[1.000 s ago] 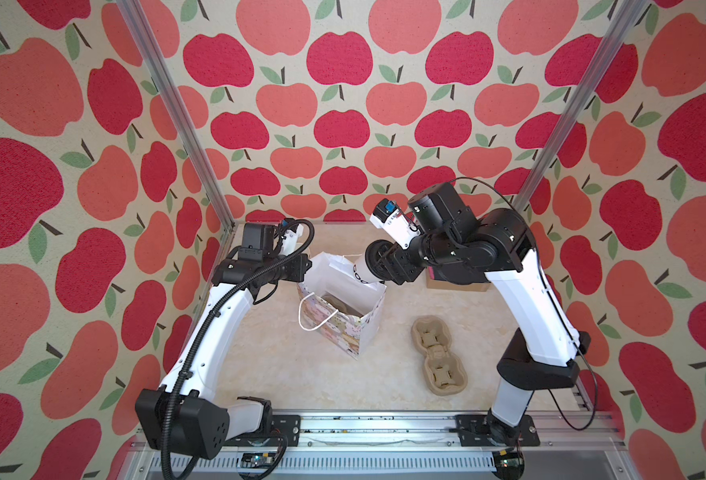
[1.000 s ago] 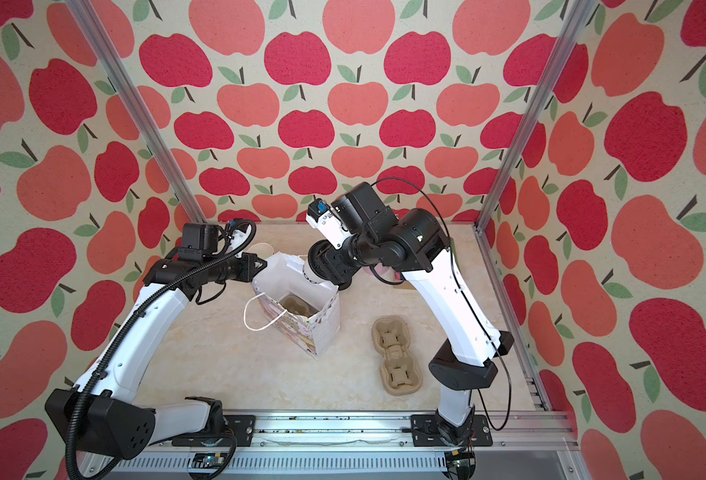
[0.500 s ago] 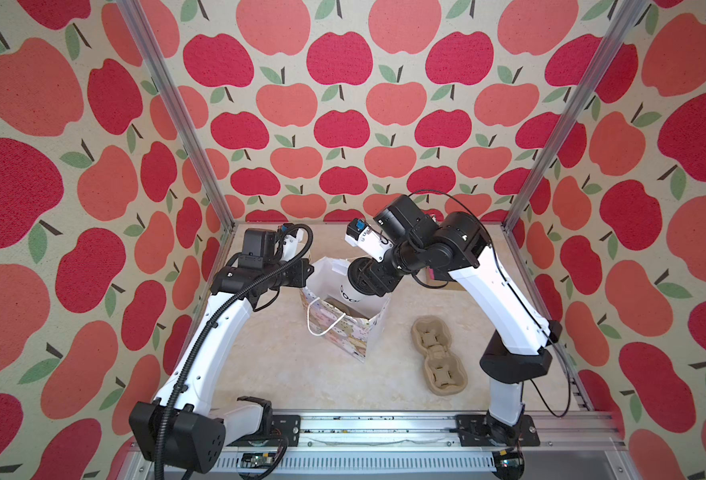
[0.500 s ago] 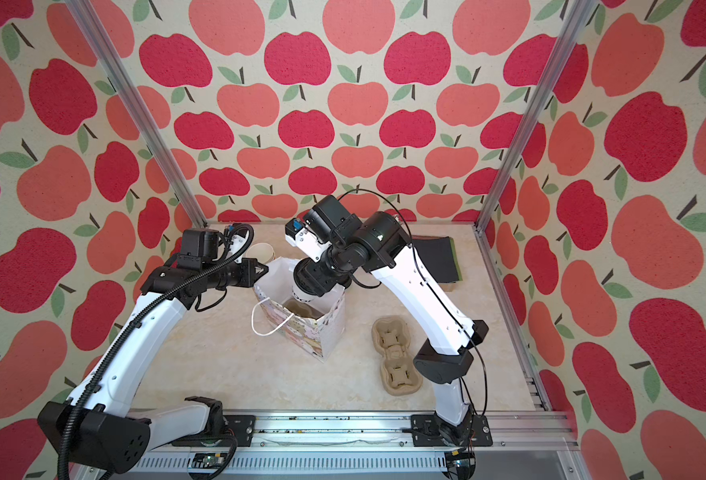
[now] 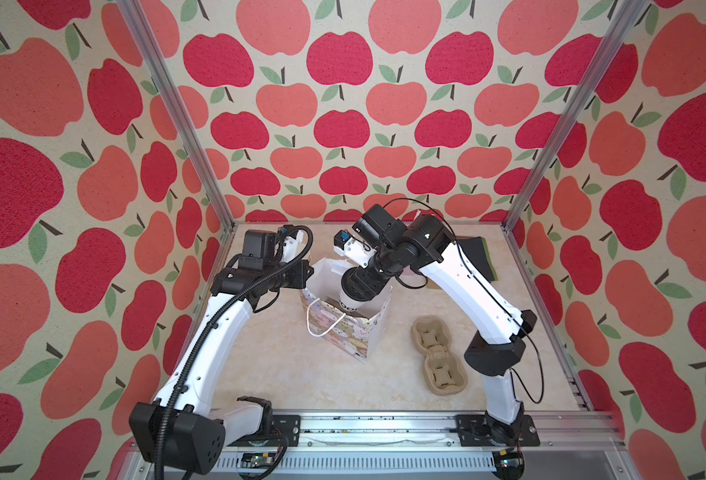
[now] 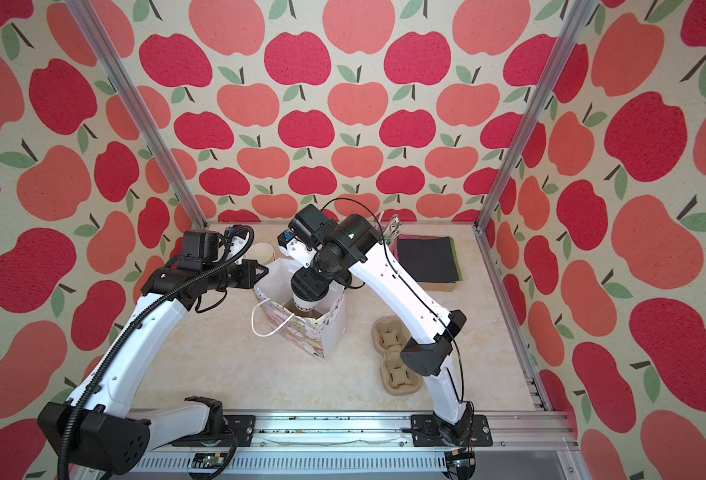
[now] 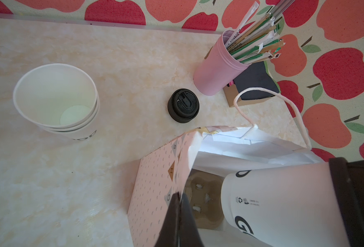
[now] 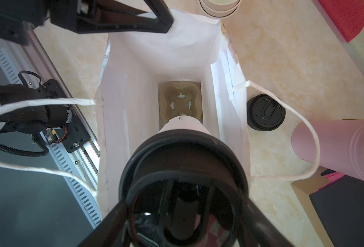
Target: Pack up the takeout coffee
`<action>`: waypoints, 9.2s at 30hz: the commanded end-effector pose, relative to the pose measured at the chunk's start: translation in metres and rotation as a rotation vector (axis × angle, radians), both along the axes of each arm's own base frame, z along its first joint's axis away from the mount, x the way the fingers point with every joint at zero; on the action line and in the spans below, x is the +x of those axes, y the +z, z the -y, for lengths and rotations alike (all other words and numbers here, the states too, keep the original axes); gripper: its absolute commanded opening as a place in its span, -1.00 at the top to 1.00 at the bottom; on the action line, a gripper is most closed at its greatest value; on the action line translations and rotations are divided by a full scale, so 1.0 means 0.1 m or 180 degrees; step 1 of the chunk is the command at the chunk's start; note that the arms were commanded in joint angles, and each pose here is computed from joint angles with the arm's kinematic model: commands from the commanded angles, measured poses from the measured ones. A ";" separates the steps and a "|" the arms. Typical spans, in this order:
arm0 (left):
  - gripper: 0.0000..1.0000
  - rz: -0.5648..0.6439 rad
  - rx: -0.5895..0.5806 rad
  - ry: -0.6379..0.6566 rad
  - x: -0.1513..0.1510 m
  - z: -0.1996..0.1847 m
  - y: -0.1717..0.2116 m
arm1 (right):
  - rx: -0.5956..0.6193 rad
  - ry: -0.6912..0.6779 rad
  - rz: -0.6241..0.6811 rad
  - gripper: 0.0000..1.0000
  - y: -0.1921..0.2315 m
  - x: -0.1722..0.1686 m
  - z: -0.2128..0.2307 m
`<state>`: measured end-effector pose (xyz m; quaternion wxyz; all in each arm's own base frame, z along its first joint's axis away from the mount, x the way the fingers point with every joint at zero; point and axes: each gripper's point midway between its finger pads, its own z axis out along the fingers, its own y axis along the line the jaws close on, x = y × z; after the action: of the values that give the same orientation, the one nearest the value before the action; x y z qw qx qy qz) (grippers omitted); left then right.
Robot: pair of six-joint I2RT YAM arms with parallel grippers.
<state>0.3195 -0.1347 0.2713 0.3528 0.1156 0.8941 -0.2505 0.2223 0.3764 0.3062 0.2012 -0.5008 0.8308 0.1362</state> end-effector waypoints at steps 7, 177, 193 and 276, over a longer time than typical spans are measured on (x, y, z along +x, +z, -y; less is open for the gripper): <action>1.00 0.0083 0.0035 -0.0027 -0.04 -0.01 0.01 | -0.0360 0.0102 -0.0178 -0.32 -0.38 -0.03 0.01; 1.00 0.0030 0.0331 0.0064 -0.02 -0.17 -0.16 | -0.1595 0.0182 -0.0649 -0.37 -1.91 -0.06 0.26; 1.00 0.0059 0.0583 -0.0034 -0.04 -0.12 -0.15 | -0.1360 0.0257 -0.0468 -0.70 -1.57 -0.07 0.09; -0.01 0.0837 0.0697 -0.0003 -0.14 0.00 0.39 | 0.1089 -0.1548 0.1283 -0.62 0.60 0.92 1.20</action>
<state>0.3027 -0.1360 0.3014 0.4358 0.1994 0.8693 -0.1212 0.2953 0.2803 0.3731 0.4693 -0.3348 0.8077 0.1240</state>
